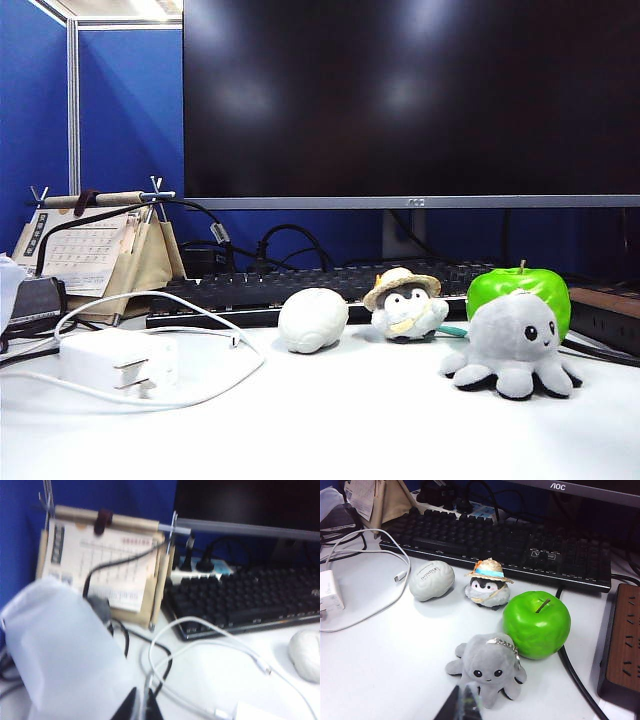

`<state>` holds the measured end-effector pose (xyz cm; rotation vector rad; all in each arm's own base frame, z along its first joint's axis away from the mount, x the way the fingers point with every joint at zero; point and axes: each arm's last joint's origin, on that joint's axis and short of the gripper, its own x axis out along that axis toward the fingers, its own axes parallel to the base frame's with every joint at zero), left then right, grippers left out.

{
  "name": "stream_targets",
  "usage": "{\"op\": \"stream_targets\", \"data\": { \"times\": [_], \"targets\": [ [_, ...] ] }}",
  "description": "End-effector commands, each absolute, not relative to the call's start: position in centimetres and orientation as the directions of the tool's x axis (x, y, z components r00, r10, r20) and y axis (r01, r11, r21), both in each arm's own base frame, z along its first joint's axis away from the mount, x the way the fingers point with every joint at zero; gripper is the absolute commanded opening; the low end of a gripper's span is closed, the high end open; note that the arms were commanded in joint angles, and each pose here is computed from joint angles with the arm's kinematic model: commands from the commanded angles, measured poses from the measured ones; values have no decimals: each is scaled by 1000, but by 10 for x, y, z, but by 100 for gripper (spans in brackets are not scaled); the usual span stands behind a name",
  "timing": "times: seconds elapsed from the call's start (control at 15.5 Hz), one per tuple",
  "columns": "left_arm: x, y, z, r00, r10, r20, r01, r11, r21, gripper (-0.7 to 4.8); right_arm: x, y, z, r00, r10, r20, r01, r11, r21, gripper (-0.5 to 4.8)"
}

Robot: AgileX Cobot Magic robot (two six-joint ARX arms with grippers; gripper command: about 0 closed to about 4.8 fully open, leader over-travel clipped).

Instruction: Place the tilting octopus upright.

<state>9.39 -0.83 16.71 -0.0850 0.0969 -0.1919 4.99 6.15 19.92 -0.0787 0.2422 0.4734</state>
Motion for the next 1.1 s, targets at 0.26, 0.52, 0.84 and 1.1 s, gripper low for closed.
{"op": "stream_targets", "data": {
  "times": [0.26,0.52,0.84,1.1],
  "targets": [
    [95,-8,167,984,-171,-55,166,982,-94,25,50,62,202,864,446,-233,-460,888,-4,-5],
    [97,-8,163,985,-173,-22,169,979,-115,25,50,62,202,864,447,-233,-460,888,-4,-5],
    [97,-8,164,983,-181,-19,178,977,-115,25,50,62,202,864,446,-233,-460,888,-4,-5],
    [97,-9,164,980,-200,-19,197,974,-116,25,50,62,202,864,446,-233,-460,888,-4,-5]
  ]
}}
